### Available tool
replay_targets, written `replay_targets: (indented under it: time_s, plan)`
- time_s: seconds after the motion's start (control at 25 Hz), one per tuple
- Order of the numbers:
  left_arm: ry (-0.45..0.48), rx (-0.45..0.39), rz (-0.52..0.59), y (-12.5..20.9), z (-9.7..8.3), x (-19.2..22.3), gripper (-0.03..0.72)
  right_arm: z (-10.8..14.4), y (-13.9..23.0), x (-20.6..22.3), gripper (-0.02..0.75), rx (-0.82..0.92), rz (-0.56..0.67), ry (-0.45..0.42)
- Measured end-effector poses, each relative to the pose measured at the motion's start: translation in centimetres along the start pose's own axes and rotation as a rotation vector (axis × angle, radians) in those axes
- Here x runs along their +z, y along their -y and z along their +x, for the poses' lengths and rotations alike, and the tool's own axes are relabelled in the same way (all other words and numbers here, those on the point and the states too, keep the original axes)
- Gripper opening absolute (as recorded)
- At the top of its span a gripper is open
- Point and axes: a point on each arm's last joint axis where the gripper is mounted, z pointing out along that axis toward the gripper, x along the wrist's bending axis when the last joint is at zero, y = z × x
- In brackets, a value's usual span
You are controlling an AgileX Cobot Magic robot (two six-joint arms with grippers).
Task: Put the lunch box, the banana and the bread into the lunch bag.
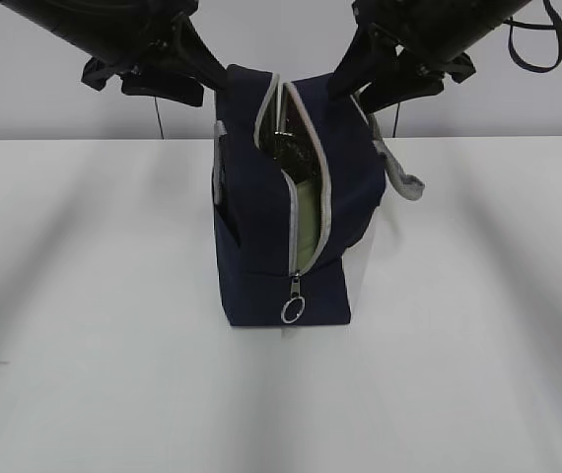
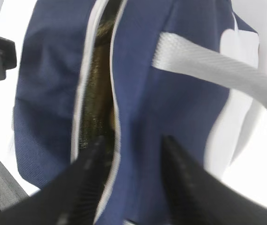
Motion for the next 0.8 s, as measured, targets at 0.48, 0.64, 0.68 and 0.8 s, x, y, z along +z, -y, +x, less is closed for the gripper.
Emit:
replay_targets:
  time_s: [0.48, 0.64, 0.68, 0.8]
  plan:
    - [-0.013, 0.037, 0.077, 0.8, -0.5, -1.9, 0.501, 1.8, -0.8, -4.1, 0.565, -0.119, -0.023, 0.127]
    - [-0.077, 0.100, 0.108, 1.7, -1.9, -4.9, 0.492, 4.1, 0.7, -7.3, 0.565, -0.146, -0.060, 0.145]
    - [-0.095, 0.110, 0.116, 1.9, -2.2, -5.6, 0.483, 4.4, 1.4, -7.7, 0.565, -0.146, -0.054, 0.144]
    - [-0.127, 0.142, 0.109, 2.4, -3.0, -7.3, 0.458, 5.4, 4.0, -8.4, 0.555, -0.170, -0.030, 0.102]
